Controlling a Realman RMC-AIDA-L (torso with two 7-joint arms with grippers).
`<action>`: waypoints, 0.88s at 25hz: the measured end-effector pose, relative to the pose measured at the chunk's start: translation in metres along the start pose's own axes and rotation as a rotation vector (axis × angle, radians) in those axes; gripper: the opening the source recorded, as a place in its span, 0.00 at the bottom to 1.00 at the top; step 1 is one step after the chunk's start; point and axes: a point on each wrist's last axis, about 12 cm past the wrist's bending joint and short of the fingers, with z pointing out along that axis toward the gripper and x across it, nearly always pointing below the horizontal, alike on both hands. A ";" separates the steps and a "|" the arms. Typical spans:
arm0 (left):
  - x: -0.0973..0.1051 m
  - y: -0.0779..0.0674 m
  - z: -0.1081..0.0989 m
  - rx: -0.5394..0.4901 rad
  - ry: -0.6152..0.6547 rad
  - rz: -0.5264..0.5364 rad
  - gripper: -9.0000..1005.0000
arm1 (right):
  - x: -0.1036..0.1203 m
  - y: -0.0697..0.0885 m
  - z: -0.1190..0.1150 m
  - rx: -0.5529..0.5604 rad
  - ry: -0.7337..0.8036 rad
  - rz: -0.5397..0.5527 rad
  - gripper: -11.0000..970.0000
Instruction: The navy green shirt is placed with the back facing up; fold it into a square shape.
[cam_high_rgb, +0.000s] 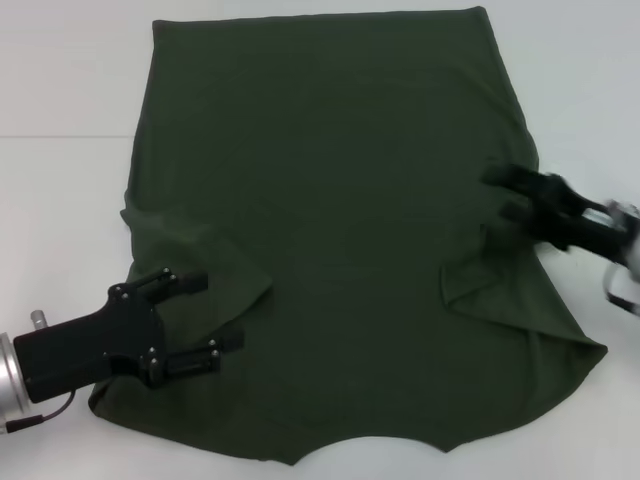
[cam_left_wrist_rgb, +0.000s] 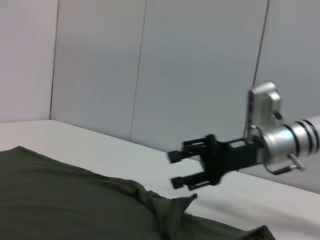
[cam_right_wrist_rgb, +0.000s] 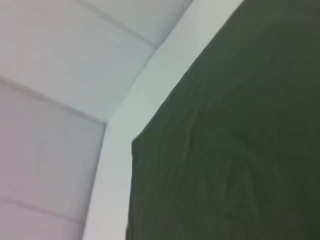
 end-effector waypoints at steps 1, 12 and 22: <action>0.000 0.000 0.000 0.000 0.000 0.000 0.88 | 0.002 -0.008 -0.010 -0.004 -0.019 0.034 0.68; -0.001 0.001 0.004 0.005 0.000 0.007 0.88 | 0.028 -0.056 -0.061 0.033 -0.126 0.261 0.84; -0.002 0.001 0.006 0.006 -0.003 0.008 0.88 | 0.021 -0.050 -0.035 0.082 -0.127 0.309 0.84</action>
